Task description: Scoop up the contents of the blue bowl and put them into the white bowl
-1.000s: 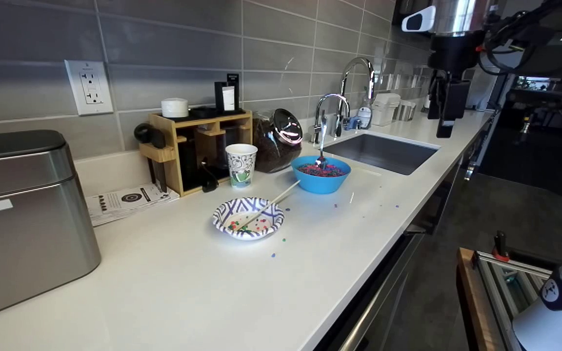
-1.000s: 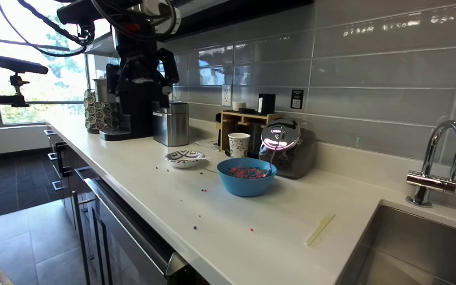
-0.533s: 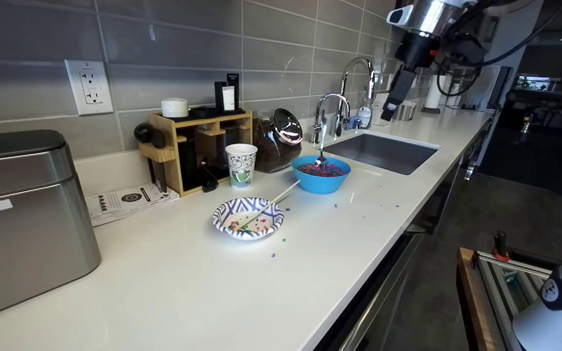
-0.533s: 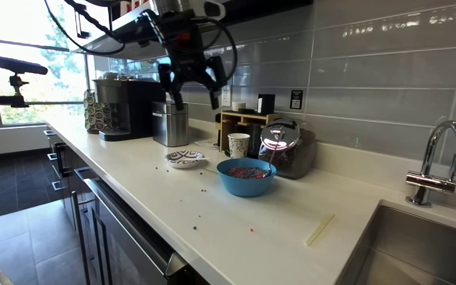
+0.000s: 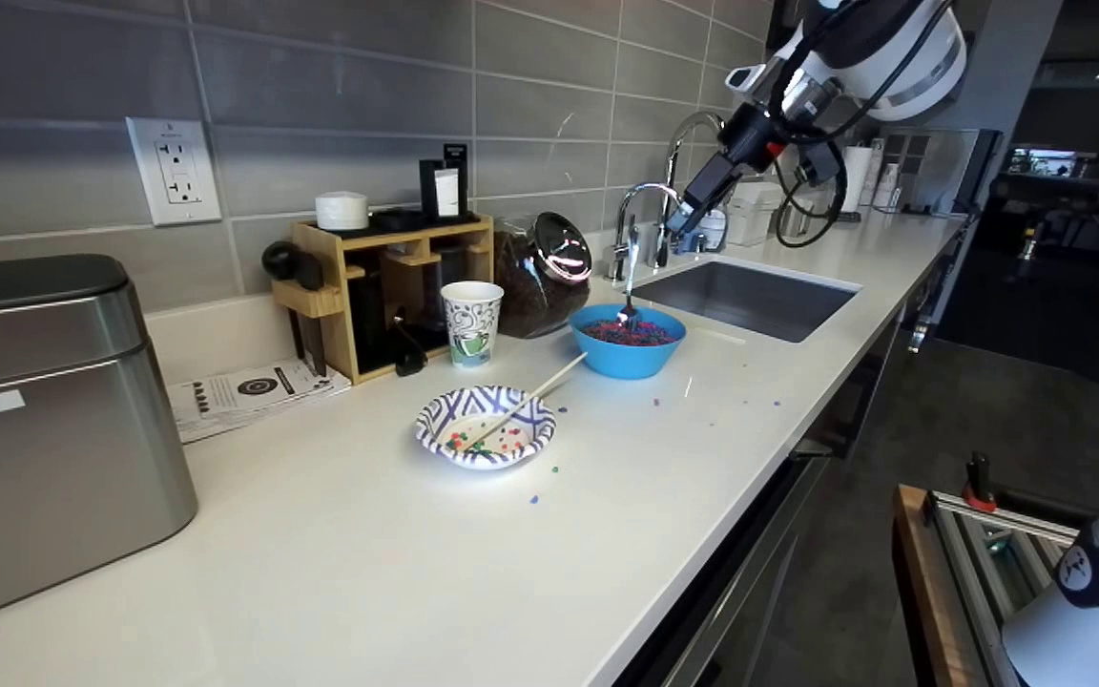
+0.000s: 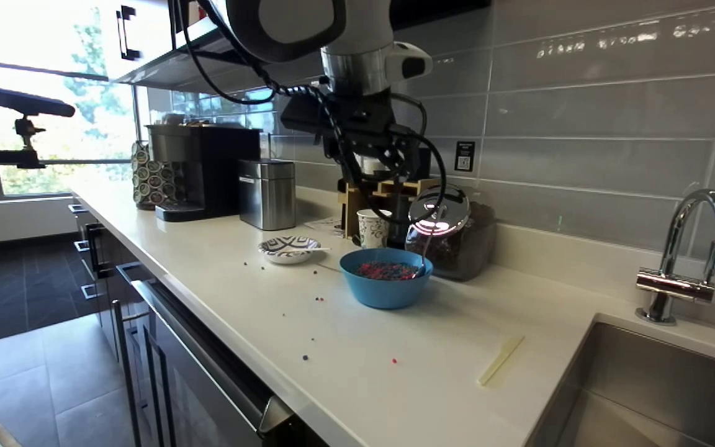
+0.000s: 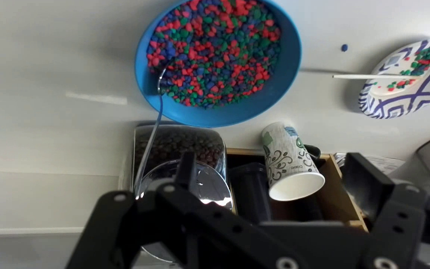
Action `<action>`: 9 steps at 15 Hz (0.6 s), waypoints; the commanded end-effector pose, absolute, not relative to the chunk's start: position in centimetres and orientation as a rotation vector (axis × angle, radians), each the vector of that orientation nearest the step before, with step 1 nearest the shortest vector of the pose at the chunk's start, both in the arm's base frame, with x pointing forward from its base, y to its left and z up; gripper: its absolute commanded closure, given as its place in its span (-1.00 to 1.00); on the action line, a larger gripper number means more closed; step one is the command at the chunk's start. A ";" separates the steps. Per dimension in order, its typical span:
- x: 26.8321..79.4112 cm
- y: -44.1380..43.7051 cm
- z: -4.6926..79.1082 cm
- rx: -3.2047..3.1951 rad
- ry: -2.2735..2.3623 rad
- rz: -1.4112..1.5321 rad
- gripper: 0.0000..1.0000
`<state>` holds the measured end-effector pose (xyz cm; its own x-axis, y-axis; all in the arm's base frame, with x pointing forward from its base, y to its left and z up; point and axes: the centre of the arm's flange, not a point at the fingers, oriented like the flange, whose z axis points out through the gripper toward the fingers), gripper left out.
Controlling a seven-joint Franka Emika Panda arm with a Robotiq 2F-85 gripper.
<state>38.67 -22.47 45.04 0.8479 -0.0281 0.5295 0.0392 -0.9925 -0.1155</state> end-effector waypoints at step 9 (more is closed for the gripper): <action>41.6 -25.7 40.3 -2.889 0.146 -0.737 -1.00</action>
<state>41.65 -25.67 40.31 0.8742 -0.1327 0.4671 -0.0557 -0.9830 -0.1750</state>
